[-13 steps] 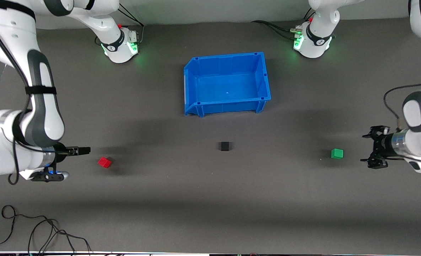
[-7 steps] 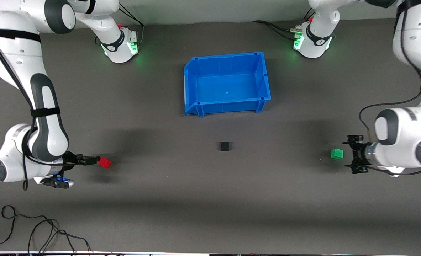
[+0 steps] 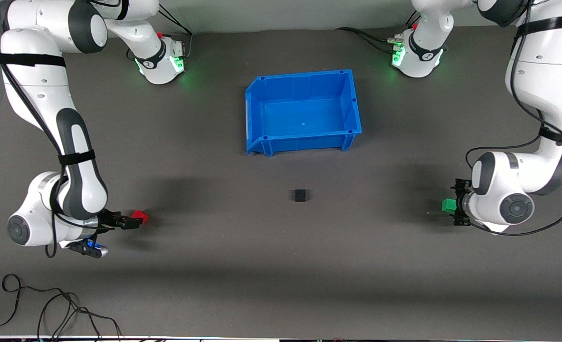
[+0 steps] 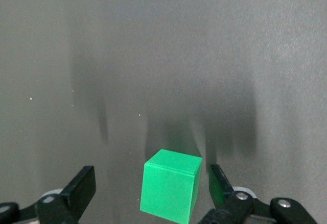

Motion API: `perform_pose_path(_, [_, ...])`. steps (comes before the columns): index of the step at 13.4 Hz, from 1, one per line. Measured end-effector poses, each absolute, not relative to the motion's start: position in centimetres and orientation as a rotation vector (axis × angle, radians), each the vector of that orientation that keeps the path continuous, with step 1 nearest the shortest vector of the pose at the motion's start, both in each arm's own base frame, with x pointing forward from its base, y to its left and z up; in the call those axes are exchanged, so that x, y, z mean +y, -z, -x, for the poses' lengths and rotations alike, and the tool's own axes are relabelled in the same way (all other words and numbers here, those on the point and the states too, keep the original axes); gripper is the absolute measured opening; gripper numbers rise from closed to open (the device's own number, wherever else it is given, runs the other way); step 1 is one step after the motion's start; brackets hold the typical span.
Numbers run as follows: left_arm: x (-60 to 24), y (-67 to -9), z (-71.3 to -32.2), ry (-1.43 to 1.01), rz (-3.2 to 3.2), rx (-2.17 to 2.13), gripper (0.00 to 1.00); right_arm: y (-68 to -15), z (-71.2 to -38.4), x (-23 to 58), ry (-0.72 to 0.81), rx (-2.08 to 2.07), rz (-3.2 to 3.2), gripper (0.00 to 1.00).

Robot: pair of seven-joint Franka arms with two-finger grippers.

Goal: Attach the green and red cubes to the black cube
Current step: 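Lower and close the right gripper on the red cube while the left gripper grasps green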

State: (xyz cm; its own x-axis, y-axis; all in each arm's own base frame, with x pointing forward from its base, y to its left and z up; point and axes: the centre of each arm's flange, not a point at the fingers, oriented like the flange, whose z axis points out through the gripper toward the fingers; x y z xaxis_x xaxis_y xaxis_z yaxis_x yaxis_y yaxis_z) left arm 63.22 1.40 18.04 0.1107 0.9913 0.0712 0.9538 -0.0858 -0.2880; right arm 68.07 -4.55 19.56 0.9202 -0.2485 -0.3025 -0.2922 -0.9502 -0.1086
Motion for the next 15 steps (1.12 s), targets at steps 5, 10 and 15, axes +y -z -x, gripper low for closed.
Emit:
perform_pose_path(5, [1.4, -18.2, -63.5, -0.184, 2.143, -1.93, 0.88, -18.5, -68.5, -4.4, -0.418, 0.608, 2.917, 1.0])
perform_pose_path(10, [1.7, -19.3, -63.9, -0.155, 2.159, -1.942, 0.42, -18.3, -68.4, -4.3, -0.436, 0.767, 2.89, 1.0])
perform_pose_path(15, [1.5, -23.5, -65.0, -0.149, 2.161, -2.003, 0.4, -16.7, -67.7, -4.3, -0.485, 0.778, 2.887, 1.0])
